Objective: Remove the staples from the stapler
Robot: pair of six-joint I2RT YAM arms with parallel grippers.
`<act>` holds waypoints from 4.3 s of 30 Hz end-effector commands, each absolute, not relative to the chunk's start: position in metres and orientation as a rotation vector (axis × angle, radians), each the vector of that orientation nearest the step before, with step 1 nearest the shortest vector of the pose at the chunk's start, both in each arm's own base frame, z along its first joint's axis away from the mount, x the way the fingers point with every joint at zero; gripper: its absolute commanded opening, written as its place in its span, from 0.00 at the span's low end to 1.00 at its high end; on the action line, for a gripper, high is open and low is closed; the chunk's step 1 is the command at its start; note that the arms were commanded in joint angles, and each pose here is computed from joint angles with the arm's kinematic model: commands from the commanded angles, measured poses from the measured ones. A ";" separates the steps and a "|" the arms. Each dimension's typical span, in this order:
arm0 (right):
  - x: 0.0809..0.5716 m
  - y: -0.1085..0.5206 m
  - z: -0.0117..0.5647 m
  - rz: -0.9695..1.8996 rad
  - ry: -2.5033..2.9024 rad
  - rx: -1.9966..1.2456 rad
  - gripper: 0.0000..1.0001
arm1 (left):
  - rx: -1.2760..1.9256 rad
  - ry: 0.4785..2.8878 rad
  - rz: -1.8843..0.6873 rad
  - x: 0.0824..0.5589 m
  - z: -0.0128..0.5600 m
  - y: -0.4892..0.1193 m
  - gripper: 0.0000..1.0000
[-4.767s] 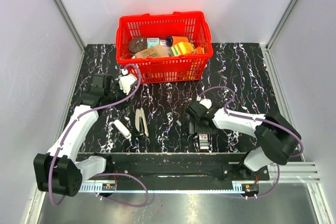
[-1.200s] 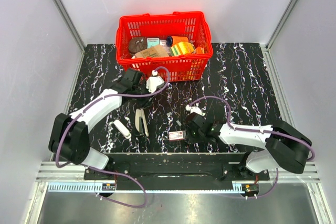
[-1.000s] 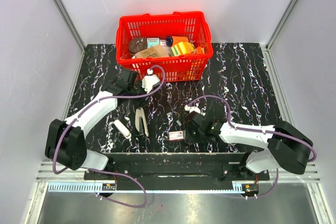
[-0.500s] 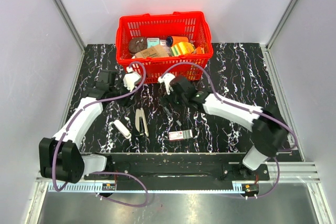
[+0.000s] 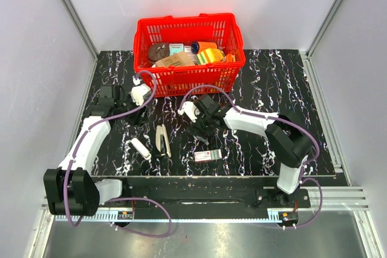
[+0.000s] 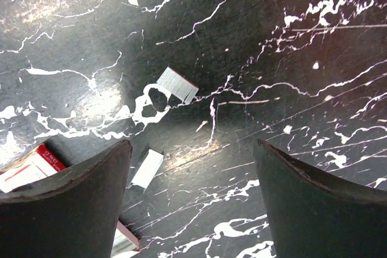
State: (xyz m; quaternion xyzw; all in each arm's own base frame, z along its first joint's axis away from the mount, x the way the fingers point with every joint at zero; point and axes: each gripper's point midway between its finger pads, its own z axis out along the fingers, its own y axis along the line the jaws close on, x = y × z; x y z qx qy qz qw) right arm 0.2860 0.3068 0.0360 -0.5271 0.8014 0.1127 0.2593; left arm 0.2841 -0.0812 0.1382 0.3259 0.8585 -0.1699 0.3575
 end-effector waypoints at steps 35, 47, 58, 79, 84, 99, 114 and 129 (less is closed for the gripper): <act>0.305 0.336 0.023 0.384 2.146 -1.395 0.27 | 0.786 2.185 -0.471 0.285 0.143 -0.073 0.49; 0.291 0.332 0.095 0.524 2.154 -1.035 0.01 | 0.781 2.192 -0.459 0.280 0.141 -0.071 0.49; 0.238 0.269 0.092 0.480 2.495 -0.392 0.00 | 0.776 2.193 -0.441 0.278 0.140 -0.069 0.49; 0.177 0.269 0.050 0.332 2.625 -0.091 0.00 | 0.789 2.203 -0.430 0.273 0.133 -0.067 0.49; 0.177 0.270 0.044 0.311 2.633 -0.114 0.00 | 0.787 2.204 -0.431 0.274 0.133 -0.067 0.49; 0.181 0.270 0.033 0.268 2.634 -0.140 0.02 | 0.791 2.206 -0.418 0.275 0.131 -0.065 0.49; 0.185 0.277 0.042 0.288 2.620 -0.169 0.36 | 0.787 2.203 -0.419 0.274 0.132 -0.065 0.49; 0.218 0.286 0.123 0.336 2.385 -0.236 0.47 | 0.794 2.202 -0.448 0.273 0.130 -0.069 0.49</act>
